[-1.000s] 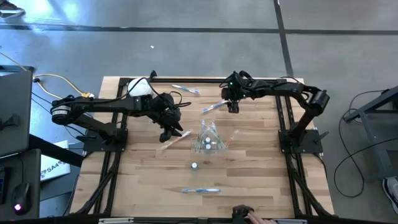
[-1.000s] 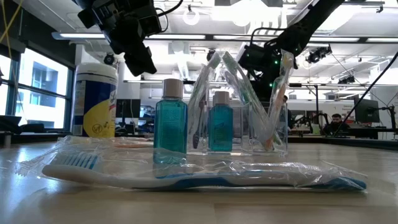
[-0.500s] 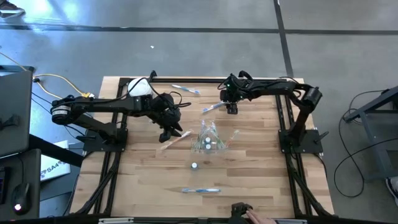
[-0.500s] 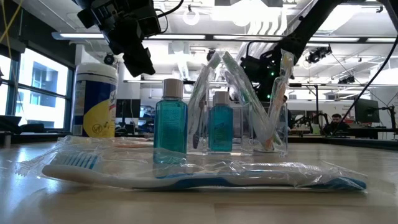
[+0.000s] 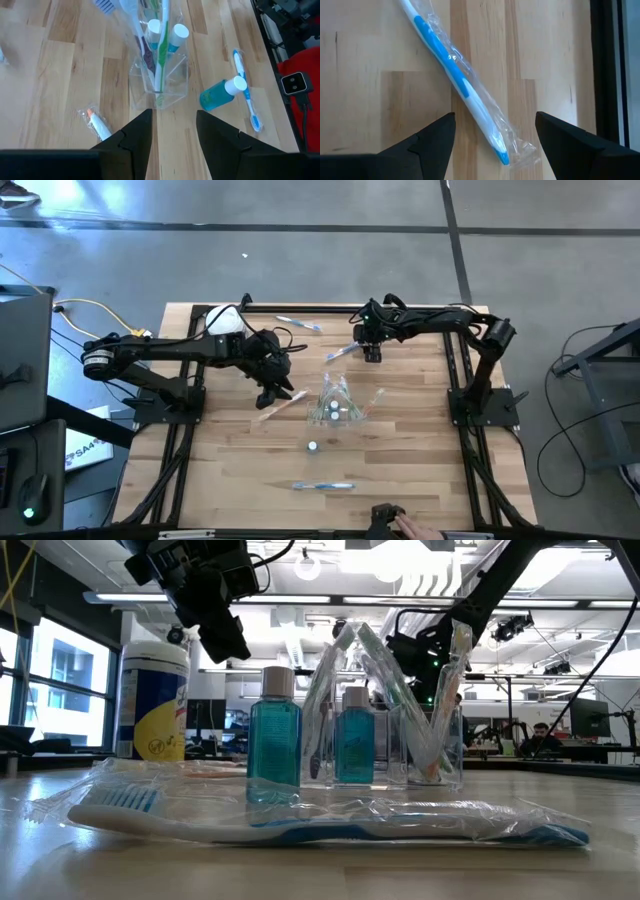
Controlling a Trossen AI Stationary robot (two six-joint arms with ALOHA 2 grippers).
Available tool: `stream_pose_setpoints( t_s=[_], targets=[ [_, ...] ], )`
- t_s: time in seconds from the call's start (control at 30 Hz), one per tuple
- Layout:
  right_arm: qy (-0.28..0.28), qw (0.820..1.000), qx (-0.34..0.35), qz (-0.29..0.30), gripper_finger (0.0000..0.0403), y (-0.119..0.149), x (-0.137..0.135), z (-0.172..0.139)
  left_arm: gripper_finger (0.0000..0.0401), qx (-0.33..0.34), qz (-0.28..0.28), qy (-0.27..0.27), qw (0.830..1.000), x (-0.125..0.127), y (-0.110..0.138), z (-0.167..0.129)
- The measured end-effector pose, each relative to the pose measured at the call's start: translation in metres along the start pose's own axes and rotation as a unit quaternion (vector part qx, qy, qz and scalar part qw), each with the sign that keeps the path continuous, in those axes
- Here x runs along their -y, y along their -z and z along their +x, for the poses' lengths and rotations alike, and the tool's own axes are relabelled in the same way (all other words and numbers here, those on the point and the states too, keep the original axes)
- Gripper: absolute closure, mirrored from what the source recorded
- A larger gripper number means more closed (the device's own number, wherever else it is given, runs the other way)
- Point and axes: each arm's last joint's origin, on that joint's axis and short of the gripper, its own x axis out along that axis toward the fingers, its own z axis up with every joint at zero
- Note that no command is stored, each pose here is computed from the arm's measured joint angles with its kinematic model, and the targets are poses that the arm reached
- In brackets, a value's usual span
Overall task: Pick & Place toothbrushing station
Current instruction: Put the middle blue toothbrush into the transparent organizer
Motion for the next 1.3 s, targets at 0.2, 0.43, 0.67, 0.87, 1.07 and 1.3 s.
stream_pose_setpoints(
  t_s=[0.2, 0.43, 0.67, 0.87, 1.07, 1.3],
  targets=[
    [-0.002, 1.000, -0.001, 0.000, 0.0135, 0.000, 0.000, 0.000, 0.0249, 0.000, 0.002, 0.000, 1.000, 0.000, 0.000, 0.000],
    [-0.011, 1.000, 0.006, 0.013, 0.0135, 0.000, -0.001, 0.000, 0.0249, 0.000, 0.002, 0.000, 1.000, 0.000, 0.000, 0.000],
    [-0.016, 1.000, 0.003, 0.016, 0.0135, 0.001, -0.002, 0.000, 0.0249, 0.000, 0.002, 0.000, 1.000, 0.000, 0.000, 0.000],
    [-0.027, 0.999, -0.013, 0.030, 0.0135, 0.004, -0.004, 0.003, 0.0249, 0.000, 0.002, 0.000, 1.000, 0.000, 0.000, 0.000],
    [-0.043, 0.998, -0.033, 0.041, 0.0135, 0.009, -0.006, 0.012, 0.0249, 0.000, 0.000, 0.000, 1.000, 0.000, 0.000, 0.000],
    [-0.051, 0.995, -0.056, 0.072, 0.0146, 0.013, -0.010, 0.012, 0.0249, 0.000, -0.002, 0.000, 1.000, 0.000, 0.000, 0.000]
  ],
)
